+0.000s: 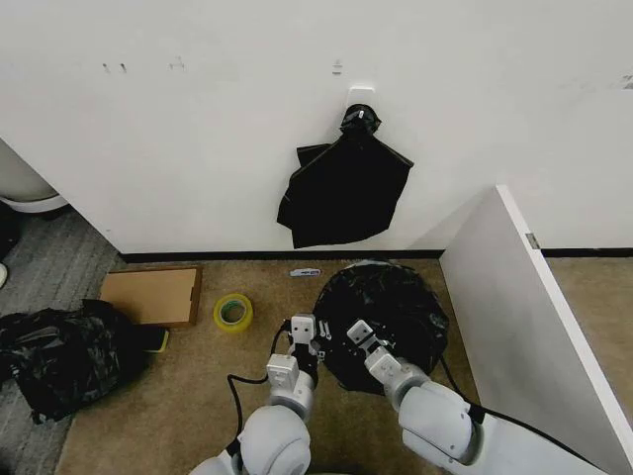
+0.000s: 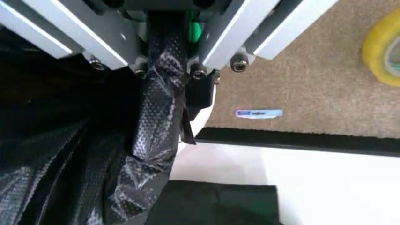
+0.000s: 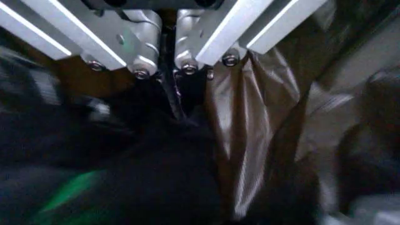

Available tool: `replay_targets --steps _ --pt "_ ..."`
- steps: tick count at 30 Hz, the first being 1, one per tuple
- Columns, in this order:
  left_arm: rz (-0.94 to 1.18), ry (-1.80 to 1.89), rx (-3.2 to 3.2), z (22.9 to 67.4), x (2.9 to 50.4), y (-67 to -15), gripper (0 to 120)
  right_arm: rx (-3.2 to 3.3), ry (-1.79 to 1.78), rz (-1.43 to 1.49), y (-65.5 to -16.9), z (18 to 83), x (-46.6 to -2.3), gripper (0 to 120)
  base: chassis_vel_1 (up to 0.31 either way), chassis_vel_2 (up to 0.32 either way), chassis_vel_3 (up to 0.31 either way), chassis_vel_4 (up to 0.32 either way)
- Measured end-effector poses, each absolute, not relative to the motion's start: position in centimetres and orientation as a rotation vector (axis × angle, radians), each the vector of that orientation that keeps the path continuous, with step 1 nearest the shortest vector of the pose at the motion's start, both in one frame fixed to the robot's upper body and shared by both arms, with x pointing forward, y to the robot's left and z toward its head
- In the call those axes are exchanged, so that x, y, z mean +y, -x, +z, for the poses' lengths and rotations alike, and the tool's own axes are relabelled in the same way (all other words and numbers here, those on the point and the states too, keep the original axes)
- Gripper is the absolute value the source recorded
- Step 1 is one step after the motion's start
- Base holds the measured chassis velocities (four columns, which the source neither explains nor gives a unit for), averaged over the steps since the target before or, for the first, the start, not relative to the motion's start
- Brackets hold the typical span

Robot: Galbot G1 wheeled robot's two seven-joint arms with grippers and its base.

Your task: Place the garbage bag over the trash bin.

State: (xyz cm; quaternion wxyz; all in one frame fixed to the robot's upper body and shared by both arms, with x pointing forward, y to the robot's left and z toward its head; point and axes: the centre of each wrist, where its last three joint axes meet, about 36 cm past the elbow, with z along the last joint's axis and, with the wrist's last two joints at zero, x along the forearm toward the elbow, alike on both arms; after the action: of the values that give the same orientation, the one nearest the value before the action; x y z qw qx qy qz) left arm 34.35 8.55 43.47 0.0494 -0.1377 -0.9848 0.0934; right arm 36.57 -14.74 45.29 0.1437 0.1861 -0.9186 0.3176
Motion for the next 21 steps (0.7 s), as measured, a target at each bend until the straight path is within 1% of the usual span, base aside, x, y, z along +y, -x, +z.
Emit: replay_targets --steps 5,13,17,21 --pt "0.266 0.363 -2.983 42.9 7.8 -35.1 0 -2.681 -0.591 0.981 -35.8 46.4 -14.6 0 0.0 0.0 0.0 0.0" --pt "0.231 0.308 -2.97 42.3 7.1 -35.6 0 -2.75 -0.51 1.068 -35.4 48.9 -15.7 0 0.0 0.0 0.0 0.0" --pt "0.235 0.322 -2.963 42.3 6.7 -35.3 0 -2.768 -0.485 1.098 -36.2 49.1 -15.6 0 0.0 0.0 0.0 0.0" --pt "0.238 0.366 -2.964 42.5 6.4 -34.6 0 -2.727 -0.456 1.107 -38.1 48.0 -14.9 0 0.0 0.0 0.0 0.0"
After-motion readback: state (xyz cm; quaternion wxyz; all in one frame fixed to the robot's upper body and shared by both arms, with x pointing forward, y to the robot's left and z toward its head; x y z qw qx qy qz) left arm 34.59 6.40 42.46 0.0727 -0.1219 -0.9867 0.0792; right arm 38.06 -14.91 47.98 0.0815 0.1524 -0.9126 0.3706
